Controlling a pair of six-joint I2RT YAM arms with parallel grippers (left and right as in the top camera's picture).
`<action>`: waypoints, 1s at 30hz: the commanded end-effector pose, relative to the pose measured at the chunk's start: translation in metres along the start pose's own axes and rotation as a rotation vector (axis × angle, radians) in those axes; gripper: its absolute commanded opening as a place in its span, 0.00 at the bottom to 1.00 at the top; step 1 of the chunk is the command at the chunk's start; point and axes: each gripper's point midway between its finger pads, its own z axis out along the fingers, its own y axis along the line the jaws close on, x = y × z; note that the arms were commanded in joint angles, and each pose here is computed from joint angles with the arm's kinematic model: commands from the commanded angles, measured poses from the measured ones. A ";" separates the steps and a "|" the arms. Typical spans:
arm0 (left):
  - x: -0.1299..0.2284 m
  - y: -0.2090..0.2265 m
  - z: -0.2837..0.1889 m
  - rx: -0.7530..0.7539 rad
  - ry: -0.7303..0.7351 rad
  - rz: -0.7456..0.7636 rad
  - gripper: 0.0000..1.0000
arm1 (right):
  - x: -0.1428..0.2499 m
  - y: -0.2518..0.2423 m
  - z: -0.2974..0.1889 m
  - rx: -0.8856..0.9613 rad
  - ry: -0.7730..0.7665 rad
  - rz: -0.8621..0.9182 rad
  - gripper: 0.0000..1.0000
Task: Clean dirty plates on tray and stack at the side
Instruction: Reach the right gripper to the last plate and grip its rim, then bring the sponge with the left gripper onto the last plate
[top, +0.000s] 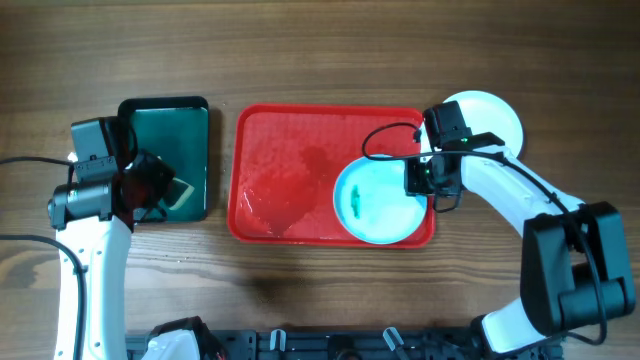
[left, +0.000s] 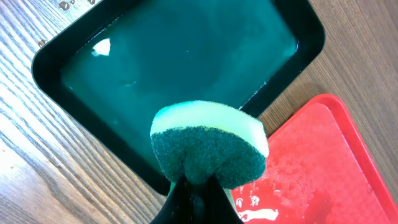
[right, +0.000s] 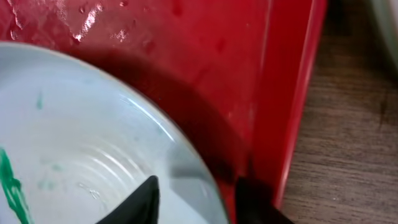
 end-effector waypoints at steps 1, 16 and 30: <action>-0.002 -0.002 0.000 0.012 0.000 -0.016 0.04 | 0.010 0.021 0.005 -0.127 0.055 -0.009 0.27; 0.021 -0.041 -0.006 0.228 0.119 0.125 0.04 | 0.031 0.063 0.014 0.013 0.042 -0.044 0.31; 0.092 -0.099 0.002 0.336 0.249 0.448 0.04 | 0.026 0.065 0.018 0.003 0.008 0.128 0.04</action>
